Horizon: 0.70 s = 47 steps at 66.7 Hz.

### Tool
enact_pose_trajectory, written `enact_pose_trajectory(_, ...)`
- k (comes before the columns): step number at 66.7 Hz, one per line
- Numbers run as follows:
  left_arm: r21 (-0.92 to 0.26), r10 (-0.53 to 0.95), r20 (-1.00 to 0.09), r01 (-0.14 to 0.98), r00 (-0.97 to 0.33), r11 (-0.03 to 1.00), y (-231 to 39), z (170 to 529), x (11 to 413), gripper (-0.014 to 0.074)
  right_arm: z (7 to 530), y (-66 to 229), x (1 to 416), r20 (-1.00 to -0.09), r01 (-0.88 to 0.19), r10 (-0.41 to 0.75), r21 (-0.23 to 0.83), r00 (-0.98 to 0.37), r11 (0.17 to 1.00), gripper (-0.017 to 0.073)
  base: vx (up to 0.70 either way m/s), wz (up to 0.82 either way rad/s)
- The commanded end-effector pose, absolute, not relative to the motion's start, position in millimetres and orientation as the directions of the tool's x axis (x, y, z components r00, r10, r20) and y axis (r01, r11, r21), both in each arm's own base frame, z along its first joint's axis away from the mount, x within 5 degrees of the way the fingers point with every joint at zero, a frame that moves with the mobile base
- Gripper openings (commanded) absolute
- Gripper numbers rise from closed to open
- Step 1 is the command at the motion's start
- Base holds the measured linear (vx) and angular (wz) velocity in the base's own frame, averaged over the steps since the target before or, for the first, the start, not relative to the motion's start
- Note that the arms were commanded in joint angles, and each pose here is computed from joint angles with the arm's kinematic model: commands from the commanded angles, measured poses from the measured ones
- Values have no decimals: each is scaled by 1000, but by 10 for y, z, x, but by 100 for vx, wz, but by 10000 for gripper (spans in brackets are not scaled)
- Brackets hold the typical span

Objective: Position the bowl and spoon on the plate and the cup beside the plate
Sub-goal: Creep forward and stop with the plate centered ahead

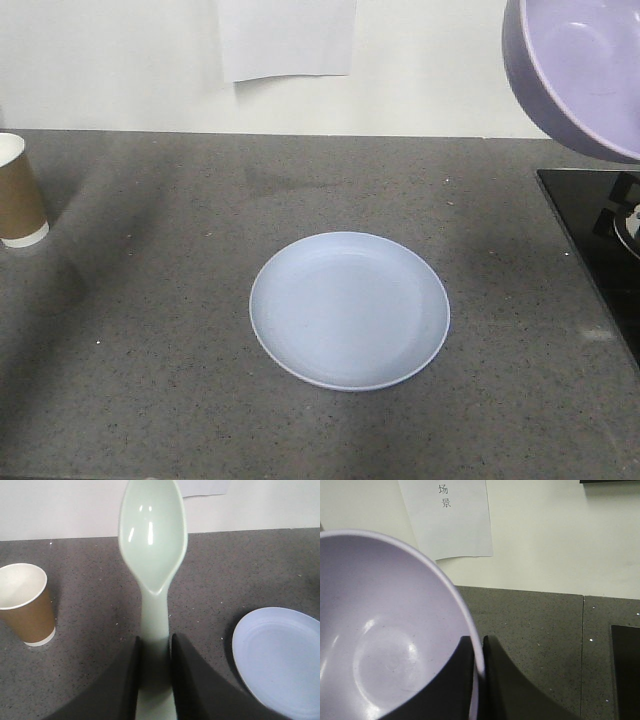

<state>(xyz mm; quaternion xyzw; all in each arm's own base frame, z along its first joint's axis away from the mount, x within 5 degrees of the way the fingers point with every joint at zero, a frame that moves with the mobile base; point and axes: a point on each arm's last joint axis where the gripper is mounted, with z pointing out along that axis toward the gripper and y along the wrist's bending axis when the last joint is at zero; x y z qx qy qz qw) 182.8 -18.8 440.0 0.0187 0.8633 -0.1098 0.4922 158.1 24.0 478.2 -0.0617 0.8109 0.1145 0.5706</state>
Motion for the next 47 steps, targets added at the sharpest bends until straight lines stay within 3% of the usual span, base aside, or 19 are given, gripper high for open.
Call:
enact_pose_trajectory(1, -182, -101, -897, 149, -431, 972, -193, 4550, 1805, -6, 4936, 234, 1541, -968, -231, 55, 114, -245, 966, -10, 3, 1)
enact_pose_trajectory(47, -182, -101, -897, 149, -431, 972, -193, 4550, 1805, -6, 4936, 234, 1541, -968, -231, 55, 114, -245, 966, -10, 3, 1)
